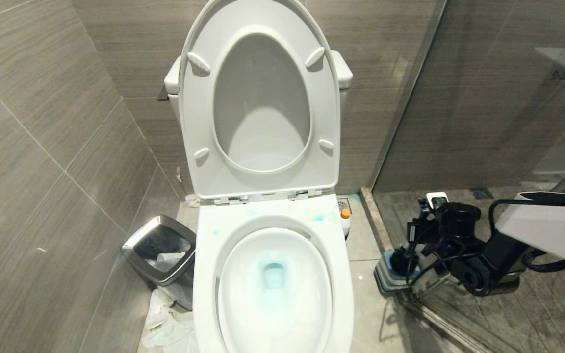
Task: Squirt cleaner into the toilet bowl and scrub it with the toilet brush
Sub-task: Put the toilet brush back
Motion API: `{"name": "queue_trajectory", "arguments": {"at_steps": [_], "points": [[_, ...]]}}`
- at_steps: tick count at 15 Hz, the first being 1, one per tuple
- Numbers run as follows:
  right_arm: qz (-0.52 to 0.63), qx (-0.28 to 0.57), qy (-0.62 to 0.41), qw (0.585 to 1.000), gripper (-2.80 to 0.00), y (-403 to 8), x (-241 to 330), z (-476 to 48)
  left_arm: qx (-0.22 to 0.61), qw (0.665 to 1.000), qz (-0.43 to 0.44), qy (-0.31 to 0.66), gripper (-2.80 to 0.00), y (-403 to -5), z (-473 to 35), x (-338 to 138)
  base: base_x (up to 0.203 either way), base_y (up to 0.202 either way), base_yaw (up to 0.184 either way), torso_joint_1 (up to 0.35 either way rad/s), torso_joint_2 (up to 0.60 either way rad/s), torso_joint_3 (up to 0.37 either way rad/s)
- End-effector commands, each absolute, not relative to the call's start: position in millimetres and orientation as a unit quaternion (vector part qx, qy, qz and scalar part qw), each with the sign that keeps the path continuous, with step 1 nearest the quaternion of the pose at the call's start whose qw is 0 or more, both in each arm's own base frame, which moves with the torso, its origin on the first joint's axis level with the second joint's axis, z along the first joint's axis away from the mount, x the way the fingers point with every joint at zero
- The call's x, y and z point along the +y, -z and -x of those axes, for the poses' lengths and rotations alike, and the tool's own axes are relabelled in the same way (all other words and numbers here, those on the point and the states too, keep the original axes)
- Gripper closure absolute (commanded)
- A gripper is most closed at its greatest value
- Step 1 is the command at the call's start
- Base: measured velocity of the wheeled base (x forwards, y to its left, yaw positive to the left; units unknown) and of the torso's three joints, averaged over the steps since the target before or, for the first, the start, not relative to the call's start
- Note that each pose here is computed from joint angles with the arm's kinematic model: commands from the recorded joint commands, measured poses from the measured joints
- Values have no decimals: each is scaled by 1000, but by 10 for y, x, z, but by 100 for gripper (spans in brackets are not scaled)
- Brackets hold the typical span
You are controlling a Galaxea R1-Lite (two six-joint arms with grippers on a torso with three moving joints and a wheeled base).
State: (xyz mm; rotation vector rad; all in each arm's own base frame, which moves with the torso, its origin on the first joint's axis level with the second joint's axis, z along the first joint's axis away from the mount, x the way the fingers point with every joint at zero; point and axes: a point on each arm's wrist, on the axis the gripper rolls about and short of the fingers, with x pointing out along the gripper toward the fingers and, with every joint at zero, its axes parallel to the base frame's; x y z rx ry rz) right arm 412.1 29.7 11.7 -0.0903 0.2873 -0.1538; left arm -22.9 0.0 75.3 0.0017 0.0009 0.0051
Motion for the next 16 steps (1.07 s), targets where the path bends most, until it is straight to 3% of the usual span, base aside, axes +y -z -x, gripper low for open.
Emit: {"name": "queue_trajectory", "arguments": {"at_steps": [1,7,8,12,16], "points": [[50,165,80,982,0,171,276,-4136,1,1000,-1,-2,0,-753,228,0,0,0,0,0,0,0],[53,174,87,979,0,319,211,-4146,1,1000,-1,-3,0,-753,228,0,0,0,0,0,0,0],[56,175,88,979,-280,331,205,-4145,1,1000,-1,-3,0,-753,228,0,0,0,0,0,0,0],[60,169,93,979,-280,262,166,-4142,1,1000,-1,-2,0,-753,228,0,0,0,0,0,0,0],[64,156,95,981,-280,-76,125,-3962,1,1000,-1,-3,0,-753,228,0,0,0,0,0,0,0]]}}
